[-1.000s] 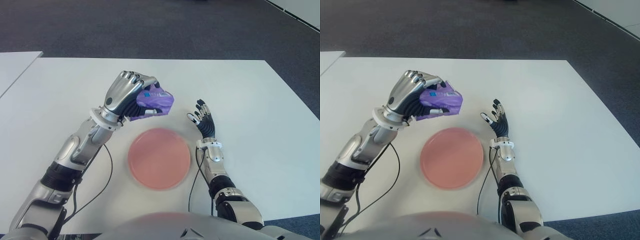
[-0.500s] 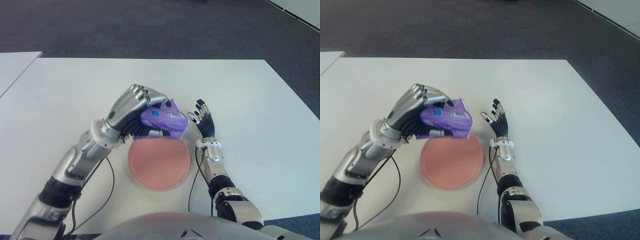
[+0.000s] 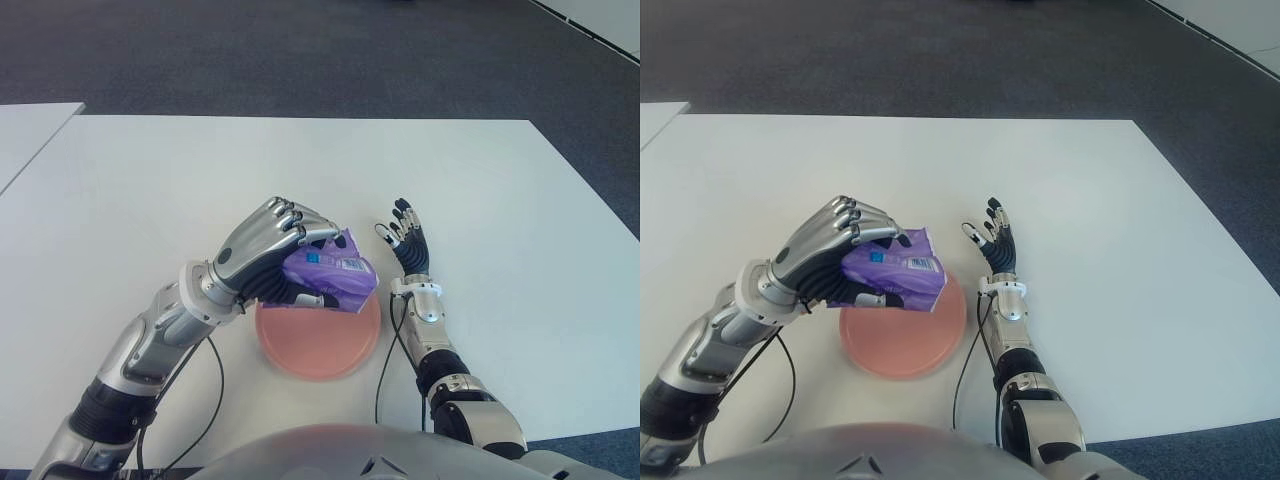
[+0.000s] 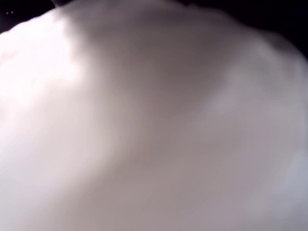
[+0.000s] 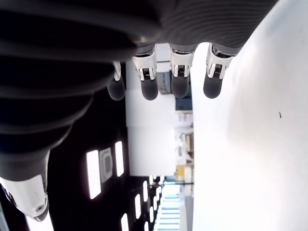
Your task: Put the tissue paper into the plate.
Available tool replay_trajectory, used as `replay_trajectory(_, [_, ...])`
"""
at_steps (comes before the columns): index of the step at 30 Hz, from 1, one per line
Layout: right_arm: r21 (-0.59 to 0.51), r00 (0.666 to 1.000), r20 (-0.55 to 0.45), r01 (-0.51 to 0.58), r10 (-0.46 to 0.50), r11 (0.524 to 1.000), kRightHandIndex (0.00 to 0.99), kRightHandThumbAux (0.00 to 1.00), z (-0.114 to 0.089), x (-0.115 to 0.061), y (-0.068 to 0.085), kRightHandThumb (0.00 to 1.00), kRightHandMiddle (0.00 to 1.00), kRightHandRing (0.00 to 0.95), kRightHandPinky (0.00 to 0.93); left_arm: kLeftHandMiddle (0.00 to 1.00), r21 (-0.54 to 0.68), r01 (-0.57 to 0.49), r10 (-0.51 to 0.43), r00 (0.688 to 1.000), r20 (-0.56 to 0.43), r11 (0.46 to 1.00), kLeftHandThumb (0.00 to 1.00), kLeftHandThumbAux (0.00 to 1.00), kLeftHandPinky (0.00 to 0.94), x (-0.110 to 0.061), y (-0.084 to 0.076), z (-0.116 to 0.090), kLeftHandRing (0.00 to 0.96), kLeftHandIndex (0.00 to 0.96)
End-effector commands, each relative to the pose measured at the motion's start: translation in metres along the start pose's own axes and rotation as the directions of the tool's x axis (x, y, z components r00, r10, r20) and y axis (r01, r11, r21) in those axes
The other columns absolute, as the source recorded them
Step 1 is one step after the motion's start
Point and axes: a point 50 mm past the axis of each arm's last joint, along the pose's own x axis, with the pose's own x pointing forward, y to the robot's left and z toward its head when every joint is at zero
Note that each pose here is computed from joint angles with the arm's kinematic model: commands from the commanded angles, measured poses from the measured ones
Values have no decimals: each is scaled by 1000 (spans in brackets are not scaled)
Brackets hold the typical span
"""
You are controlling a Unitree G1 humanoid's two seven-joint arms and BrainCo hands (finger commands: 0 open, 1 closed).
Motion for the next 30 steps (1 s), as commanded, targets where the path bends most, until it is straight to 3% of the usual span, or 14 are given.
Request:
replay_trajectory(1, [-5,963,-270,15,-16,1000,0,594,-47,-40,-2,0,0,0,0,845,18,25,-26,1000,8,1000,750,695,841,-4,-1,1,845,443])
replay_trajectory(11, [-8,956,-292,34,-34,999,0,603,-47,-40,-1,0,0,0,0,847,1,92,-92,996,6,996,749,695,820,-22,-25,-3,845,443])
replay_trajectory(30, [-6,956,-292,25,-25,1000,0,607,-46,-41,-1,0,0,0,0,844,55,99,-98,995,-7,994,746,696,826,-33,-49,-19,843,444])
